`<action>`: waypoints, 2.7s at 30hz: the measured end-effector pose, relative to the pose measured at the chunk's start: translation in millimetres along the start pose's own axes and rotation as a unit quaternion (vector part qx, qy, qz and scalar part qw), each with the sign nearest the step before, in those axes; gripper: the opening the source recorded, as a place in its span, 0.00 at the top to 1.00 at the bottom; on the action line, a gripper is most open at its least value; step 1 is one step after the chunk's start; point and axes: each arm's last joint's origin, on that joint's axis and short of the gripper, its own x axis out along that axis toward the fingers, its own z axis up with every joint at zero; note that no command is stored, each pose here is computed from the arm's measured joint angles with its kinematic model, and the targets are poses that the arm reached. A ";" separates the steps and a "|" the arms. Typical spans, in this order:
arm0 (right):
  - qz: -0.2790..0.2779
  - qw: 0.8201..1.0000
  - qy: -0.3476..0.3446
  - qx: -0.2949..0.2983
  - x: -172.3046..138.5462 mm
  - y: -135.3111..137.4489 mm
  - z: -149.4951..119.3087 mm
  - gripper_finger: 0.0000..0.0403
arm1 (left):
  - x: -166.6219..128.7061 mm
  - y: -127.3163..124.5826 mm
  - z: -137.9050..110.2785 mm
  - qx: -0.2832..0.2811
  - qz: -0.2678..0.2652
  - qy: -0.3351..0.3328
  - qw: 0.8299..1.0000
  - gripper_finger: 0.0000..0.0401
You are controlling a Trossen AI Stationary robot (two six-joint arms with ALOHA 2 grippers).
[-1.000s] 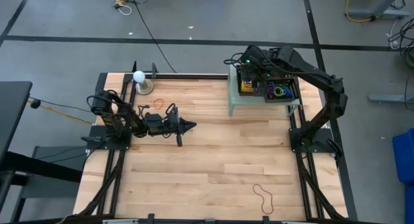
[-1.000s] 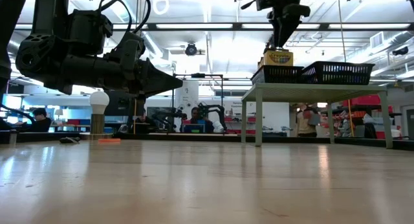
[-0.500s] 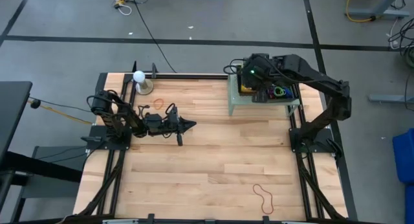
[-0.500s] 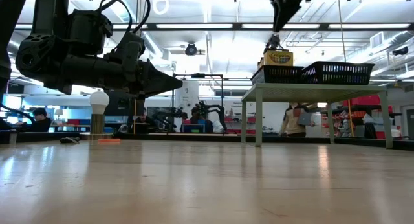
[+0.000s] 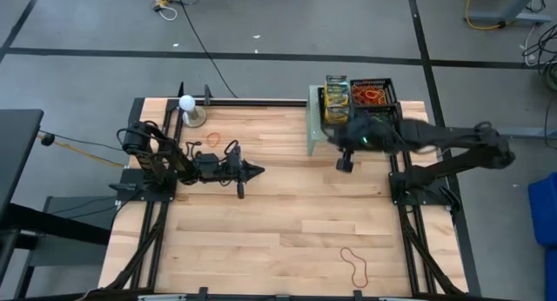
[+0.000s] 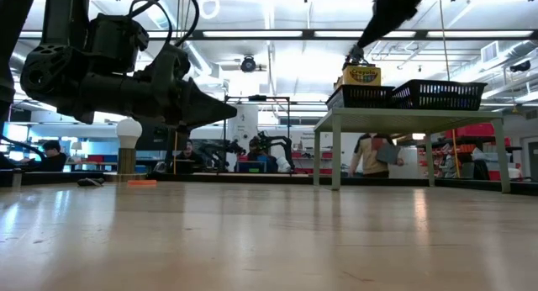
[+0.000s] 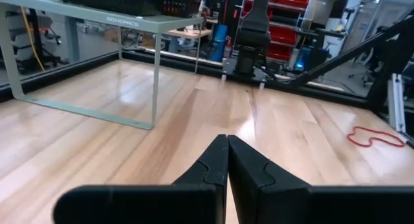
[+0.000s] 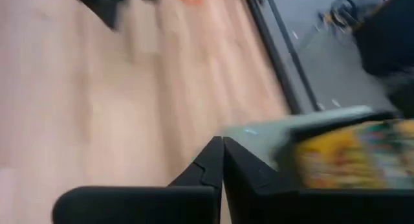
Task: Pick & Place Office Desk Supplies
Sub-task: Put the orange rubber band into the top right black bin on the shelf
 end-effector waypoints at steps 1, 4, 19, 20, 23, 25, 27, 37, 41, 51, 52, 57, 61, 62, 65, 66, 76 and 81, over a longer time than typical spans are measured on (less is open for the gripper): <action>0.008 1.000 -0.016 0.011 1.4 6.4 -6.2 0.98 | 0.0 -0.1 0.0 -0.003 -0.002 0.000 1.000 0.97; 0.033 0.997 -0.057 0.037 9.1 26.4 -24.8 0.99 | 0.0 -0.2 0.0 -0.008 -0.003 0.000 1.000 0.97; 0.083 0.966 -0.237 0.058 51.7 74.1 -75.4 0.97 | 26.3 -21.8 18.8 -0.049 -0.037 -0.043 0.997 0.97; 0.083 0.967 -0.235 0.057 52.9 74.5 -77.7 0.97 | 27.7 -23.5 20.4 -0.050 -0.037 -0.048 0.997 0.98; 0.084 0.967 -0.234 0.056 55.3 75.5 -82.4 0.97 | 28.1 -25.2 22.8 -0.055 -0.018 -0.051 0.997 0.99; 0.086 0.968 -0.229 0.055 57.1 76.7 -86.3 0.97 | 27.1 -23.4 24.8 -0.060 0.018 -0.042 0.997 0.99; 0.085 0.970 -0.223 0.049 57.9 77.0 -88.1 0.97 | 24.7 -20.9 27.7 -0.057 0.063 -0.021 0.996 0.99; 0.085 0.974 -0.207 0.038 59.3 77.5 -91.2 0.97 | -7.9 -21.9 60.7 -0.062 0.209 0.099 0.971 0.98; 0.085 0.978 -0.190 0.034 60.7 77.9 -94.4 0.97 | -20.4 -17.6 72.8 -0.072 0.275 0.177 0.942 0.98; 0.083 0.978 -0.190 0.035 60.7 77.5 -94.3 0.97 | -41.0 24.9 66.4 -0.171 0.397 0.338 0.836 0.86; 0.083 0.978 -0.190 0.035 60.7 77.5 -94.2 0.97 | -40.8 29.9 66.4 -0.172 0.398 0.345 0.833 0.84; 0.082 0.978 -0.191 0.032 60.7 77.5 -94.1 0.97 | -40.5 56.1 68.0 -0.176 0.390 0.376 0.822 0.75; 0.082 0.978 -0.191 0.032 60.7 77.5 -94.1 0.97 | -42.3 80.8 64.2 -0.178 0.406 0.399 0.803 0.70; 0.082 0.978 -0.192 0.032 60.6 77.5 -93.9 0.97 | -42.1 86.0 62.4 -0.177 0.410 0.403 0.799 0.69; 0.082 0.978 -0.192 0.032 60.6 77.5 -93.9 0.97 | -39.7 97.8 57.8 -0.169 0.410 0.414 0.795 0.68; 0.082 0.978 -0.192 0.033 60.6 77.5 -93.9 0.97 | -38.9 100.2 55.9 -0.171 0.405 0.419 0.795 0.68; 0.082 0.977 -0.192 0.033 60.5 77.5 -93.8 0.97 | -35.0 116.7 37.5 -0.159 0.384 0.470 0.778 0.67; 0.082 0.977 -0.192 0.034 60.5 77.5 -93.8 0.97 | -33.8 126.8 28.7 -0.150 0.371 0.494 0.772 0.68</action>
